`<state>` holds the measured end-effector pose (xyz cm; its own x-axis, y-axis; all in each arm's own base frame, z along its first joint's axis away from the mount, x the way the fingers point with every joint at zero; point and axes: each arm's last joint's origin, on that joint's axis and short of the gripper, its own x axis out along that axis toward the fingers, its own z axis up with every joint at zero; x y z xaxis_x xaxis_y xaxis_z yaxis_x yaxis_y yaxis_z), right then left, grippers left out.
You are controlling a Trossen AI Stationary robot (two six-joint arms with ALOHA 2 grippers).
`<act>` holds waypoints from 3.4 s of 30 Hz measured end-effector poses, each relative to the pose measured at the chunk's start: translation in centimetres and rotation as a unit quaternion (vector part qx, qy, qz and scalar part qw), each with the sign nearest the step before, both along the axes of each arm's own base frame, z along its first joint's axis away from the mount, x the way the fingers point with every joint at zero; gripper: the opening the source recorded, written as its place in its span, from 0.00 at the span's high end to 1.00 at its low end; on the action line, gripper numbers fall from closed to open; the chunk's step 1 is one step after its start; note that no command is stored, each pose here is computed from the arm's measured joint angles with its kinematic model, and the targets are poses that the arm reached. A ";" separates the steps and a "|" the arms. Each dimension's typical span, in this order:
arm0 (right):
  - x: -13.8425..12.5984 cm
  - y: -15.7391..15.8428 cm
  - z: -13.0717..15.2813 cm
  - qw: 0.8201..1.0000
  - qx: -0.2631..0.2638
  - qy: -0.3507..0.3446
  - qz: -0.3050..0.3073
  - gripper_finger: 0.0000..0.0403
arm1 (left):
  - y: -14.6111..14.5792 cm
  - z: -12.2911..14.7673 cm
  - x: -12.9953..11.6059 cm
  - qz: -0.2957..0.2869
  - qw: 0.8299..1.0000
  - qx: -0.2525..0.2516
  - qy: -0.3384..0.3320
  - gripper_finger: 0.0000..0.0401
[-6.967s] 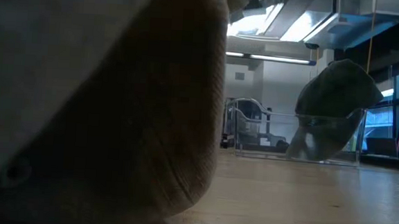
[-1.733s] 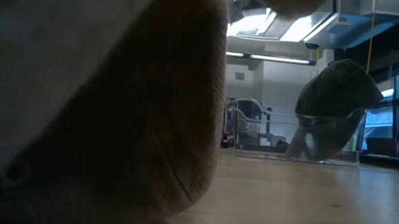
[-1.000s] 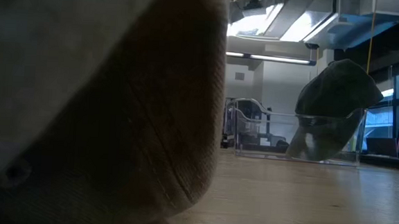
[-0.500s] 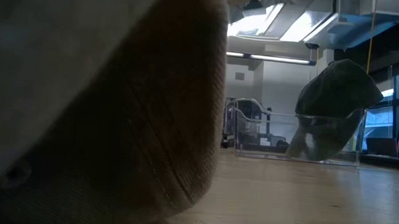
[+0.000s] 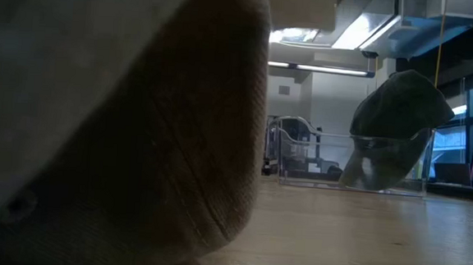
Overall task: Pick & Place hat
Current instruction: Put the right brown cap into the left transparent bin
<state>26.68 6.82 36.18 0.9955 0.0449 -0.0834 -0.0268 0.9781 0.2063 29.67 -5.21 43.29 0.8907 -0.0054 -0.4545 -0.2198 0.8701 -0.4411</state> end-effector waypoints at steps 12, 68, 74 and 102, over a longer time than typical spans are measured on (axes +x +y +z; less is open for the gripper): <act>1.4 0.7 -1.5 0.999 0.003 0.027 0.024 0.99 | 1.1 -2.2 0.1 -0.027 0.982 0.157 0.105 0.96; 3.9 -0.3 -1.7 0.996 -0.078 -0.051 -0.010 0.39 | 1.7 1.4 -1.6 -0.033 0.902 0.430 0.035 0.99; 3.0 -0.5 -0.5 0.992 -0.105 -0.071 -0.014 0.37 | 1.3 2.7 -3.5 -0.047 0.891 0.451 0.012 0.99; -1.7 -0.7 2.3 0.981 -0.162 -0.060 -0.088 0.37 | 4.2 3.3 -8.4 -0.158 0.859 0.484 0.053 0.99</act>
